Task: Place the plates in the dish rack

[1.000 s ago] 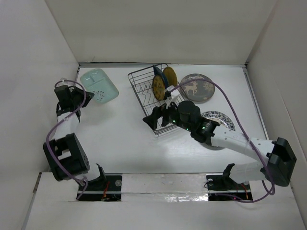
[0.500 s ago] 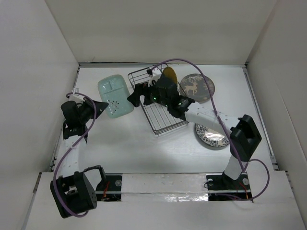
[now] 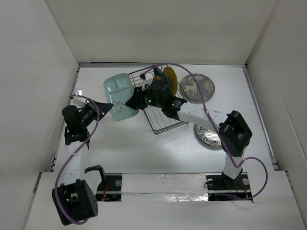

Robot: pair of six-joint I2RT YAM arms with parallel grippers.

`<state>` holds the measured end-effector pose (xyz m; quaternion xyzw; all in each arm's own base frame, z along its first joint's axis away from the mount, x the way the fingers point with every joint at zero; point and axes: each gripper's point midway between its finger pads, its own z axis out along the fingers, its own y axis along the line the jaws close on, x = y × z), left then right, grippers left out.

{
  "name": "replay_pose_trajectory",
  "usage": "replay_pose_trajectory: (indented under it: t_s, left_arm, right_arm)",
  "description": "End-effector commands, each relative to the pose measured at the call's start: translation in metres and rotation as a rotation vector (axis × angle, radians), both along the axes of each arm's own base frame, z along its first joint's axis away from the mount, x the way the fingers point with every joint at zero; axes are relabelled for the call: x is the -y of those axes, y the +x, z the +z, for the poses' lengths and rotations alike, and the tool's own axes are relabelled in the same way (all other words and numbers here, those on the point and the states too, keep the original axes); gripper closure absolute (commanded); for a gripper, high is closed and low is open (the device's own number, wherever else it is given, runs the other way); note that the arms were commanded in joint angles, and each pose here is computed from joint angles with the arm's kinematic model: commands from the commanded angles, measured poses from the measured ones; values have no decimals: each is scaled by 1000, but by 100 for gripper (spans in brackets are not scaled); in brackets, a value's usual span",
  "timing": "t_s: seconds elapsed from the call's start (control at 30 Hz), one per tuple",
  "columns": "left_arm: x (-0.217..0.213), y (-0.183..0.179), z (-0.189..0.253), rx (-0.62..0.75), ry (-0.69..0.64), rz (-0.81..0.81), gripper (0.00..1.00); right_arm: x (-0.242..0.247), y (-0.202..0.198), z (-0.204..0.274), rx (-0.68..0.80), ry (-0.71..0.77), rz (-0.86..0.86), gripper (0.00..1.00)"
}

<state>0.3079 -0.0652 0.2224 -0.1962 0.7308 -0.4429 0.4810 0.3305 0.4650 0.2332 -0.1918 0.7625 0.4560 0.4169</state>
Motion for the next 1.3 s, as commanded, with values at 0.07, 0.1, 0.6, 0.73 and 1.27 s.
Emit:
replay_pose_trajectory:
  t_s: [0.07,0.1,0.6,0.73,1.27]
  left_arm:
    - [11,-7,44,181,15,-63,100]
    - [9,-6,42,182,32,-57,97]
    - [15,-16,38,179,223,-26,29]
    - [21,-22,42,190,271,-25,32]
    - [30,-57,57,267,459,2,95]
  right_arm:
    - [0,4,39,47,122,-12,86]
    - [1,5,39,46,126,-17,93]
    - [91,60,108,194,83,-307,100]
    - [120,78,118,240,9,-421,100]
    - [180,134,106,379,-567,-713,100]
